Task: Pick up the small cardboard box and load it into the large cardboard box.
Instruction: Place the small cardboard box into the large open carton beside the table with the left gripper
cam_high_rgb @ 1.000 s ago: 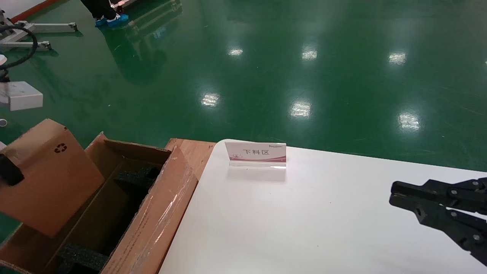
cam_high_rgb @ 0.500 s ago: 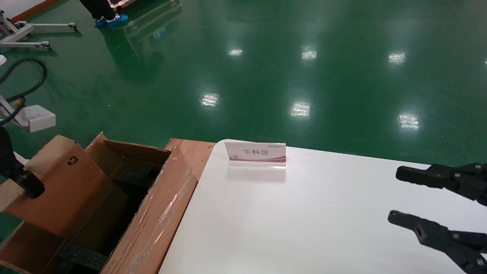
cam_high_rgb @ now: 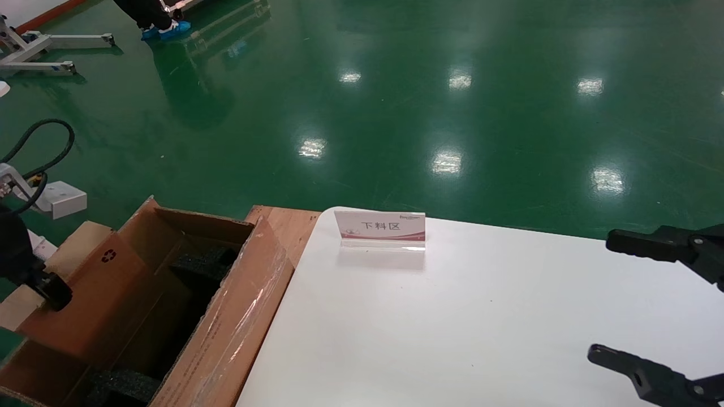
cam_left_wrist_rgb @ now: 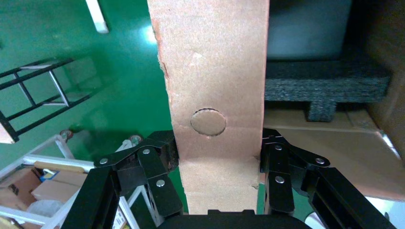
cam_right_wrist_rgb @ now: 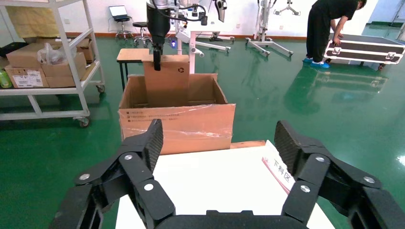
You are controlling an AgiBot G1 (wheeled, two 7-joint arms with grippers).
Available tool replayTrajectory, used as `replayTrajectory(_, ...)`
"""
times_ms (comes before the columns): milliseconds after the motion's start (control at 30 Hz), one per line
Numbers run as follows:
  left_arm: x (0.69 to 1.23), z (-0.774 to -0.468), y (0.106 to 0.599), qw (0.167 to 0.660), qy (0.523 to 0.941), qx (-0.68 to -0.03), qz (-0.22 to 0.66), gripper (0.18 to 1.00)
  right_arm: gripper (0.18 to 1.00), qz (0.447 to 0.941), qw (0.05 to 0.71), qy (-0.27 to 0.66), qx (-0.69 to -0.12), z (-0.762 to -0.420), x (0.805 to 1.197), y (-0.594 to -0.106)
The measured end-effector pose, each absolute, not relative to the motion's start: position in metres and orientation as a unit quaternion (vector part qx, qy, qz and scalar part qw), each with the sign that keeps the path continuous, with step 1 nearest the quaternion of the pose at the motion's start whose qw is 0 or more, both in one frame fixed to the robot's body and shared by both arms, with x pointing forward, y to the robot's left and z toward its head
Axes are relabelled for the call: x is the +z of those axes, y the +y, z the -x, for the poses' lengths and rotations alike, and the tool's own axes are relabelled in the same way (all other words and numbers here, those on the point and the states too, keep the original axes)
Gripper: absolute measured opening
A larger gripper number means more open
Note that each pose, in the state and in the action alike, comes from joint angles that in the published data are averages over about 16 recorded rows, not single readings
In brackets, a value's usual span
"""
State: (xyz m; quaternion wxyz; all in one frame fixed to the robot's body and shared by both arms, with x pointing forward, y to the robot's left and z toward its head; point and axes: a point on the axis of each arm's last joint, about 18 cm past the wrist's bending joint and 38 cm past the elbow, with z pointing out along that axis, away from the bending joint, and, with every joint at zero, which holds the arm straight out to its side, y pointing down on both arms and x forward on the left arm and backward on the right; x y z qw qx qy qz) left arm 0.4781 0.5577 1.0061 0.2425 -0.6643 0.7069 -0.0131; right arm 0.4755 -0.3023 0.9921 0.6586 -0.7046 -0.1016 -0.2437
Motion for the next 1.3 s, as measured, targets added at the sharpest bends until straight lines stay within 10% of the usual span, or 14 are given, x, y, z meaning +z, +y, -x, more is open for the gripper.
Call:
replayTrajectory(433,0.987,-0.491,0.573,0.247,0.697,-0.005,0.673,0.369,0.966,0.705,0.659,-0.102,-0.244,-0.476,0.992,-0.302)
replayTrajectory(1300,0.97,-0.522,0.593,0.264,0.684,-0.004,0.681,0.319,1.001,0.705,0.659,-0.102,-0.244,-0.476,0.992,-0.302)
